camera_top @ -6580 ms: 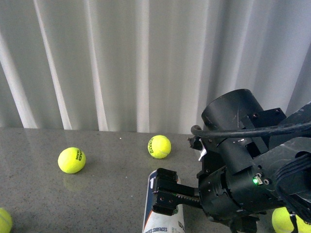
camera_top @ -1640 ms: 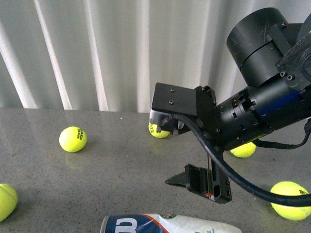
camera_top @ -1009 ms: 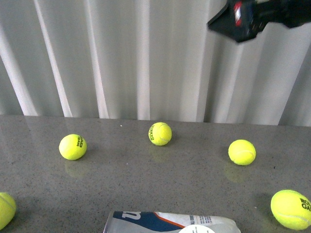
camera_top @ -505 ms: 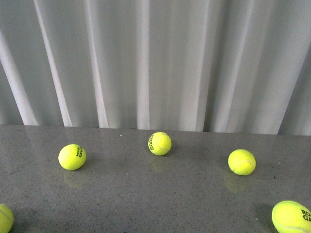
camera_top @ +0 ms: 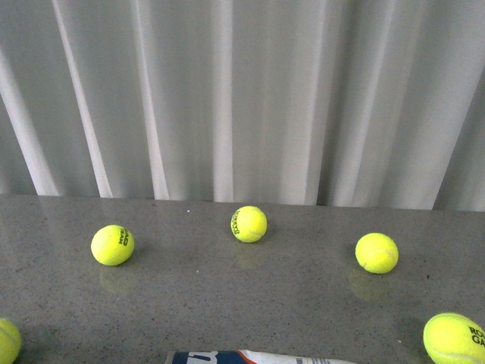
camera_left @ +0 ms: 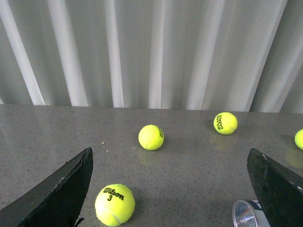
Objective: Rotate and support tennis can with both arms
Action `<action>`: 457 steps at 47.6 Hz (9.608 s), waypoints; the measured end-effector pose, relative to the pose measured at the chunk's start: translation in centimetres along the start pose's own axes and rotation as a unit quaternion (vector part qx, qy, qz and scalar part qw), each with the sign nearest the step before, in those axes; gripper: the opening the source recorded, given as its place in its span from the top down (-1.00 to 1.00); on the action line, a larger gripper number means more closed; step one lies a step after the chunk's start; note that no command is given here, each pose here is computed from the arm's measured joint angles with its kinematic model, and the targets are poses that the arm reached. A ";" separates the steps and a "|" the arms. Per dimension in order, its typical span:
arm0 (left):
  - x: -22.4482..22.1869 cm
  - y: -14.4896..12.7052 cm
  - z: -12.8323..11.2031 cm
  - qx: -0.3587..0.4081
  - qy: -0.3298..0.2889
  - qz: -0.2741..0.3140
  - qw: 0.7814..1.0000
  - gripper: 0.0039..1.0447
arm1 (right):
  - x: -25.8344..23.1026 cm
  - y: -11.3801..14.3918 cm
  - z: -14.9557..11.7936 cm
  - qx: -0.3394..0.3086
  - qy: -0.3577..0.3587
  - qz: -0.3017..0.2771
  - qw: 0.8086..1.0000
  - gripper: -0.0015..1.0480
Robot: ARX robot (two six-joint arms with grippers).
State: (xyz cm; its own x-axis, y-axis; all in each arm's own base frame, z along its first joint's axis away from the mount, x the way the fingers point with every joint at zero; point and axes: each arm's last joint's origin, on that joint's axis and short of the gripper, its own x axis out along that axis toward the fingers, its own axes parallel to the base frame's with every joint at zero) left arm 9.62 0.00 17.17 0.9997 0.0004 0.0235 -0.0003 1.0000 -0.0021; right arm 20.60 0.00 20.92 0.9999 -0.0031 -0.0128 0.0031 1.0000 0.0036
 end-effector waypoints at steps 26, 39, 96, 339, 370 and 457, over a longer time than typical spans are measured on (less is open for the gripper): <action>0.0 0.0 0.0 0.000 0.000 0.000 1.000 -0.88 | -5.4 0.0 -3.1 -0.002 0.000 0.002 1.000 0.93; 0.0 0.0 0.0 0.000 0.000 0.000 1.000 -0.88 | -6.8 0.0 -3.8 -0.002 -0.002 0.002 1.000 0.93; 0.0 0.0 0.0 0.000 0.000 0.000 1.000 -0.88 | -10.7 0.0 -4.6 -0.002 -0.005 0.003 1.000 0.93; 20.4 -8.2 3.2 -0.032 0.328 -0.211 0.920 0.94 | -10.8 0.0 -4.6 -0.002 -0.007 0.003 1.000 -0.87; 20.1 -11.7 9.1 0.283 0.316 -0.303 0.854 0.94 | -10.8 0.0 -4.6 -0.002 -0.007 0.003 1.000 -0.87; 18.7 -14.4 11.3 0.258 0.258 -0.330 0.871 -0.88 | -10.8 0.0 -4.6 -0.002 -0.007 0.003 1.000 -0.87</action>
State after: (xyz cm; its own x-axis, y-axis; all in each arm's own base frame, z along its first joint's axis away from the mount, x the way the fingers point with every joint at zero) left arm 28.04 -14.34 28.97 0.6636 -0.4432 -0.6027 0.7009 0.6500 0.2937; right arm 9.76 0.01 16.49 1.0000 0.0023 0.0017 -0.0023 1.0000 -0.0002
